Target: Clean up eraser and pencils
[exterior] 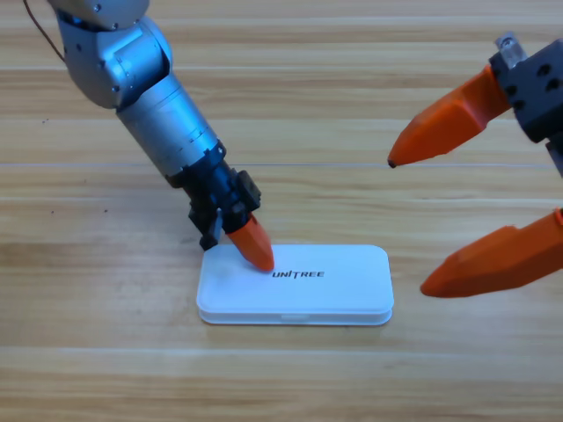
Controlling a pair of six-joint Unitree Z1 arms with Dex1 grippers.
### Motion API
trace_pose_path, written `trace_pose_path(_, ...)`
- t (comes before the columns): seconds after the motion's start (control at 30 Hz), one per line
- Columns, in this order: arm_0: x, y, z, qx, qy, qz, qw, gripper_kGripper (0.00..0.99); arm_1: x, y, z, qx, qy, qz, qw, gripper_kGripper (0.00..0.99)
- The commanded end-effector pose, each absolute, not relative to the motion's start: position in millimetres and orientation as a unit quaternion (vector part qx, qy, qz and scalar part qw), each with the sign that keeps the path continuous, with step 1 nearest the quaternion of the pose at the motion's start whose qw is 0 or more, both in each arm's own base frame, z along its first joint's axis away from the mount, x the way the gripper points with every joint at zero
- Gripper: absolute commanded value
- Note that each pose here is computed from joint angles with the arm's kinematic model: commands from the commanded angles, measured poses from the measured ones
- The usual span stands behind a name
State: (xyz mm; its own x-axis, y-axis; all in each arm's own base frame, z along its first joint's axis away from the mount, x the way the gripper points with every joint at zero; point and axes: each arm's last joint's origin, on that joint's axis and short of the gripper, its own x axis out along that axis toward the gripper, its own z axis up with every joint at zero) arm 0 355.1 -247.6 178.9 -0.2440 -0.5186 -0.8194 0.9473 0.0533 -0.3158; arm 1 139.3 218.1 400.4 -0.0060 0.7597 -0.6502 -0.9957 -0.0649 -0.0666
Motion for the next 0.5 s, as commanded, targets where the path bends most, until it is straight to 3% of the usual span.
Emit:
trace_pose_path(0.03,340.9,-255.5,134.2,0.238,0.491,-0.652,0.525,0.0,152.8,225.5,383.4,-0.264,0.246,0.673,0.645,0.945)
trace_pose_path(0.23,340.3,-254.7,137.0,0.239,0.493,-0.647,0.53,0.0,153.7,226.6,383.1,-0.263,0.247,0.674,0.645,0.945)
trace_pose_path(0.37,337.2,-251.4,170.1,0.246,0.491,-0.634,0.545,0.0,153.7,226.6,383.1,-0.263,0.247,0.674,0.645,0.945)
trace_pose_path(0.4,335.3,-248.9,184.2,0.251,0.487,-0.631,0.549,0.087,153.7,226.6,383.1,-0.263,0.247,0.674,0.645,0.945)
trace_pose_path(0.47,328.5,-244.0,214.9,0.262,0.48,-0.624,0.558,0.71,153.7,226.6,383.1,-0.263,0.247,0.674,0.645,0.945)
trace_pose_path(0.5,322.5,-241.0,232.6,0.27,0.472,-0.622,0.564,0.907,153.7,226.6,383.1,-0.263,0.247,0.674,0.645,0.945)
